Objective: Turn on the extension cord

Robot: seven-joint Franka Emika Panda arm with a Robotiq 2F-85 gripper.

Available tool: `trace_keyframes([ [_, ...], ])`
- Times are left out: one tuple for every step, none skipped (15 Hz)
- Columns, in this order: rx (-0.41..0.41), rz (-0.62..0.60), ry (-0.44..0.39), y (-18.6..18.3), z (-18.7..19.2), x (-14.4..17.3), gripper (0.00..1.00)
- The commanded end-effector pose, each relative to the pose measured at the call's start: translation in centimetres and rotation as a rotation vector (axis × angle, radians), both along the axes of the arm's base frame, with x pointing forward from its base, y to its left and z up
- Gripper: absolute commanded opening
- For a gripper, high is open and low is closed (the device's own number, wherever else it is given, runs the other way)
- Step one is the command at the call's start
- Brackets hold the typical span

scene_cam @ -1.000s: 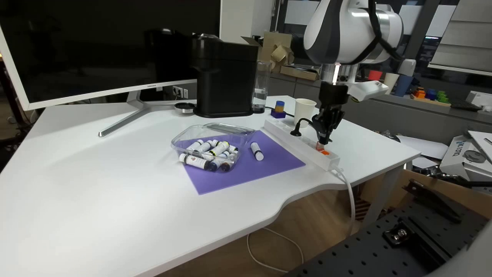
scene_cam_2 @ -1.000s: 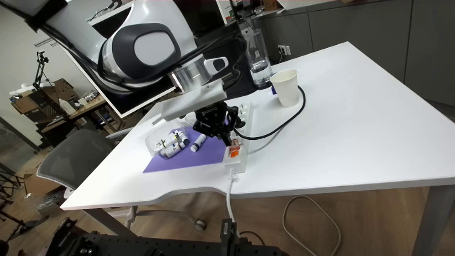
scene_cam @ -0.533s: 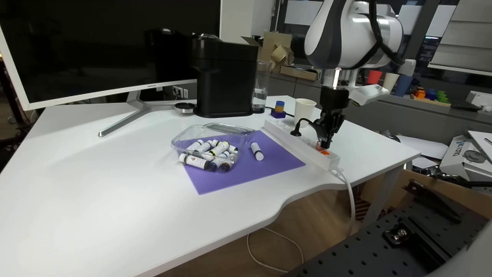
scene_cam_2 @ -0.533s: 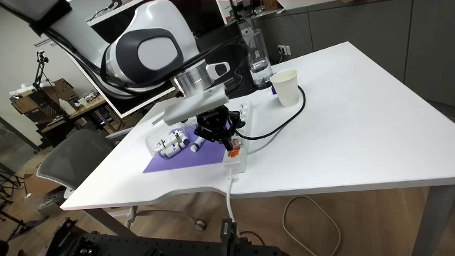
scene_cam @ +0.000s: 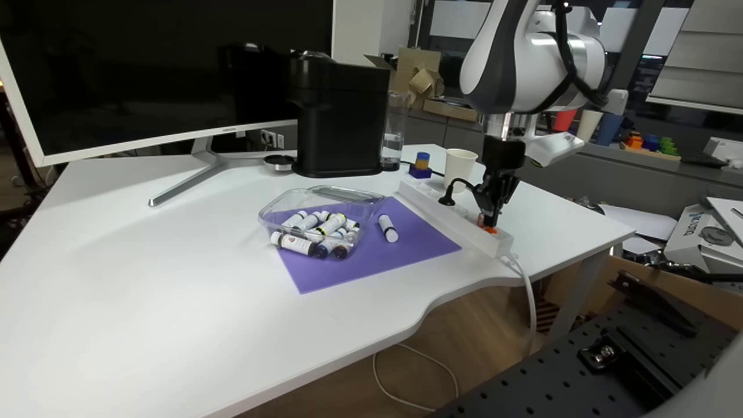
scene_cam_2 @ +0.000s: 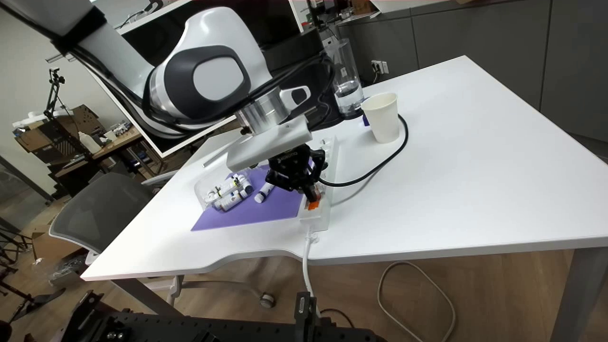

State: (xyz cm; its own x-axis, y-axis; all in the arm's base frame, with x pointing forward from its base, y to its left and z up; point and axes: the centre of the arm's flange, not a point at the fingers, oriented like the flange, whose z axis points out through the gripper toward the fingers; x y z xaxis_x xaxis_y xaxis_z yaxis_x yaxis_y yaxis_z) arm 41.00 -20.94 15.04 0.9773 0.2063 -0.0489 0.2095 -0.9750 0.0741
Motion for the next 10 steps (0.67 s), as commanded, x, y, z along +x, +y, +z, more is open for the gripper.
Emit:
trace_keyframes([
  [-0.02,0.0,-0.014,-0.6,-0.6,1.4,0.0],
  [-0.019,0.005,-0.009,-0.6,-0.8,1.5,0.0],
  [-0.019,0.01,-0.008,-0.5,-0.9,1.6,0.0],
  [-0.02,0.014,-0.007,-0.3,-1.0,1.6,0.0],
  [-0.019,0.019,-0.006,-0.2,-1.0,1.7,0.0],
  [-0.02,0.023,-0.007,-0.1,-1.0,1.8,0.0],
  [-0.02,0.027,-0.007,0.0,-1.0,1.8,0.0],
  [-0.019,0.03,-0.007,0.1,-0.9,1.7,0.0],
  [-0.018,0.031,-0.008,0.4,-0.8,1.6,0.0],
  [-0.019,0.017,-0.007,0.6,-0.6,1.4,0.0],
])
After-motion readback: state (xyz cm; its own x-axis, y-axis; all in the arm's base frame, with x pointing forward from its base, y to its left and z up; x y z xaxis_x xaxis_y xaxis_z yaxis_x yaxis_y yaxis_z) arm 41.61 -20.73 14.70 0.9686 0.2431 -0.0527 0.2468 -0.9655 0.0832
